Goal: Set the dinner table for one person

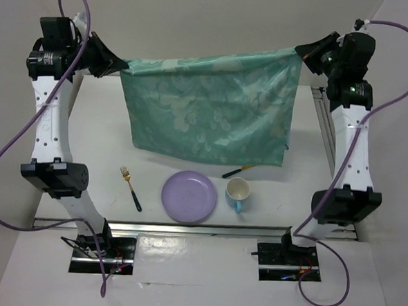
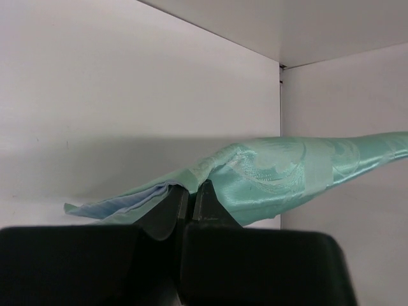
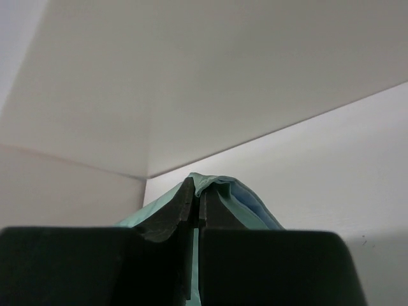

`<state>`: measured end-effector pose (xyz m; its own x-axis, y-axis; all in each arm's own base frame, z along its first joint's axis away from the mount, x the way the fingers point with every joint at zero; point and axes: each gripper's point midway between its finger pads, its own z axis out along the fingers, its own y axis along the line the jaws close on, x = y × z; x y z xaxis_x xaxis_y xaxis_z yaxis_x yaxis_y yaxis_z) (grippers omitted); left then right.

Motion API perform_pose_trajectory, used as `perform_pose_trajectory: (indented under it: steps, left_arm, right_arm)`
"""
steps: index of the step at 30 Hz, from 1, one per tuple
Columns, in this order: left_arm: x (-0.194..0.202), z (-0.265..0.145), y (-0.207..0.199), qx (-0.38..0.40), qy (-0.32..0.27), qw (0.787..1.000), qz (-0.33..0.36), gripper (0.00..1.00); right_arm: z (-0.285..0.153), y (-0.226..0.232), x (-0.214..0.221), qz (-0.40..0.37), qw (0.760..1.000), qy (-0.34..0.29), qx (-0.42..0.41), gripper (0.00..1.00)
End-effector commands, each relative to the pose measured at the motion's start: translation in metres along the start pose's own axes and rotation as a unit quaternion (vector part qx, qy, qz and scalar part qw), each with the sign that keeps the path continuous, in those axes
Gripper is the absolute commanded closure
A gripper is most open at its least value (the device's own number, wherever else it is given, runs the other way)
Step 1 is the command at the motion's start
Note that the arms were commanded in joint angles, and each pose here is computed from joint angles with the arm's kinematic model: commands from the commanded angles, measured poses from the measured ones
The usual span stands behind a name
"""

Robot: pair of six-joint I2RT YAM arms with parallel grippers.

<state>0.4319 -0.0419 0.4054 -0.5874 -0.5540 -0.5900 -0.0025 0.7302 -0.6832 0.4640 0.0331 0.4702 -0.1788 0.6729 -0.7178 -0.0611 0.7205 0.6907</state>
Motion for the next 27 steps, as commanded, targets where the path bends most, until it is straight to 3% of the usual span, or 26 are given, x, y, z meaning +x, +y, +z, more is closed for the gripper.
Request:
perform_pose_trajectory:
  steps: [1,9,16,19,21,22,24,25,26,27]
  left_arm:
    - [-0.031,0.026,0.023,-0.013,-0.029,0.999,0.008,1.0]
    - [-0.06,0.069,0.044,0.005,-0.04,0.999,0.003,1.0]
    - [-0.063,0.055,0.058,0.006,-0.043,0.999,-0.005,1.0]
    - [-0.037,0.04,0.061,-0.008,-0.02,1.0,-0.008,1.0]
    - [-0.005,0.042,0.087,-0.038,0.008,0.999,-0.016,1.0]
    - [0.001,0.027,0.082,-0.044,-0.004,0.999,-0.003,1.0]
    - [0.048,0.032,0.122,-0.09,0.04,0.995,-0.023,1.0]
    - [0.066,0.032,0.135,-0.106,0.057,0.992,-0.031,0.96]
    - [0.08,0.028,0.144,-0.12,0.065,0.99,-0.038,0.72]
    - [0.099,0.029,0.164,-0.153,0.085,0.983,-0.054,0.56]
  right_arm:
    - [0.033,-0.006,-0.023,-0.022,0.999,-0.038,-0.007,1.0]
    - [0.089,-0.011,-0.037,-0.024,0.998,-0.056,-0.03,1.0]
    - [0.079,-0.037,-0.011,-0.015,0.999,-0.037,0.001,1.0]
    - [0.059,-0.064,0.027,-0.004,0.999,-0.002,0.033,1.0]
    - [0.042,-0.088,0.06,0.005,0.998,0.025,0.057,1.0]
    - [0.036,-0.098,0.073,0.008,0.997,0.036,0.067,1.0]
    - [0.019,-0.121,0.114,0.021,0.993,0.082,0.084,1.0]
    - [0.014,-0.124,0.129,0.029,0.991,0.097,0.082,1.0]
    - [0.009,-0.131,0.144,0.034,0.989,0.114,0.086,1.0]
    - [0.005,-0.134,0.159,0.037,0.987,0.131,0.083,0.96]
